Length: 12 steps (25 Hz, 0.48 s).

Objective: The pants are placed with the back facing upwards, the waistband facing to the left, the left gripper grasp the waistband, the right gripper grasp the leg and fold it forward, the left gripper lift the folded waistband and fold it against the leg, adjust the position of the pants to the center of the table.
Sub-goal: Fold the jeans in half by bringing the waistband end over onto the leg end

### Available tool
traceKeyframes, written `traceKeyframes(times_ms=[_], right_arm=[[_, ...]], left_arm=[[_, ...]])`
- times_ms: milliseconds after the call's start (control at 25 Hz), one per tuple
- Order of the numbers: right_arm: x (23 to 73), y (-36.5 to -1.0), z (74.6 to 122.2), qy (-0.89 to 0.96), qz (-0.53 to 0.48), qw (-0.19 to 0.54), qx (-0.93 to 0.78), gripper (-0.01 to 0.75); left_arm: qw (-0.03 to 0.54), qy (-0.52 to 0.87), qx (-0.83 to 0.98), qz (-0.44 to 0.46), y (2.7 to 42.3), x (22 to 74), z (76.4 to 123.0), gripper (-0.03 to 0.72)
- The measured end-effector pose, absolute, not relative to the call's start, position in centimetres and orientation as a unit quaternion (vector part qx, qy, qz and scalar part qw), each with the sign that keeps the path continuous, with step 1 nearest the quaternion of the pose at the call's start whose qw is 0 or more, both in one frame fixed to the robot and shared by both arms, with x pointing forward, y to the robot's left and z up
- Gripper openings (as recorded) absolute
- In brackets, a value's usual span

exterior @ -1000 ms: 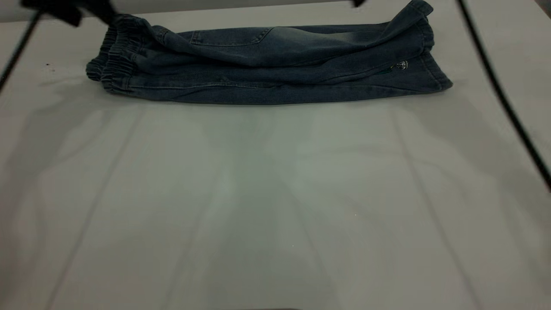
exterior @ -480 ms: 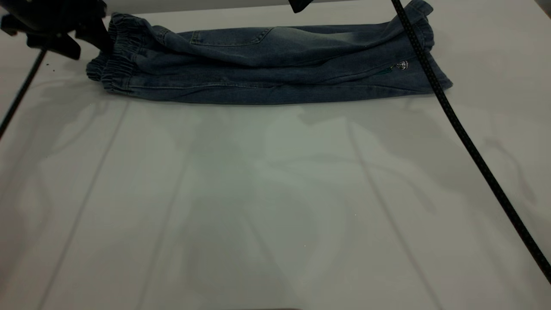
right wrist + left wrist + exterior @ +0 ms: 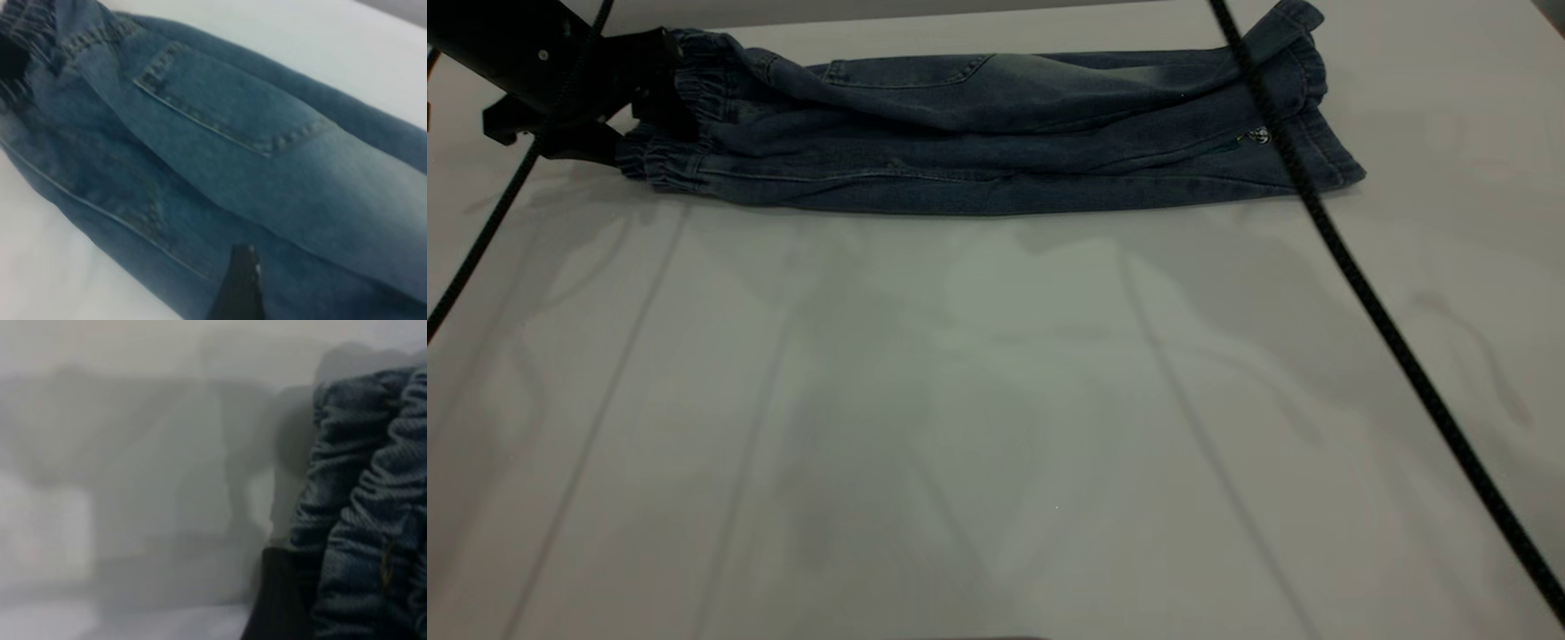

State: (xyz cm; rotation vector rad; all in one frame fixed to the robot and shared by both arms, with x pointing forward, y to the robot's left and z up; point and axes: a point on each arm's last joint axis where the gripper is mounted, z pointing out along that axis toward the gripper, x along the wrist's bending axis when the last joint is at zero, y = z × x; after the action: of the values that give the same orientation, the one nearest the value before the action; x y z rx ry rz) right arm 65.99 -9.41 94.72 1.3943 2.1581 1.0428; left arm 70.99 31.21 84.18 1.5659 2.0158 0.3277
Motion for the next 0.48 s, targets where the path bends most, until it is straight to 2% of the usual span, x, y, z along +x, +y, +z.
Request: traceKeyframes(times_ms=[160,240,400,480], right_arm=[[65.8,-7.8,92.6,0.769,0.371,0.191,0.484,0.579],[65.8,-7.1,91.0,0.771,0.368,0.194,0.483,0.571],[66.2,-6.6,88.1,0.764,0.369,0.213,0.484,0.544],[66.4,-6.7,86.7,0.759,0.369,0.226,0.487,0.530]], left_arm=[[0.279,0.747,0.591,0.124,31.2,71.0,83.7,0.438],[0.280,0.745,0.593,0.124,31.2,71.1,83.7,0.365],[0.280,0.731,0.608,0.130,31.2,71.2,83.8,0.127],[0.279,0.725,0.616,0.130,31.1,71.2,83.9,0.098]])
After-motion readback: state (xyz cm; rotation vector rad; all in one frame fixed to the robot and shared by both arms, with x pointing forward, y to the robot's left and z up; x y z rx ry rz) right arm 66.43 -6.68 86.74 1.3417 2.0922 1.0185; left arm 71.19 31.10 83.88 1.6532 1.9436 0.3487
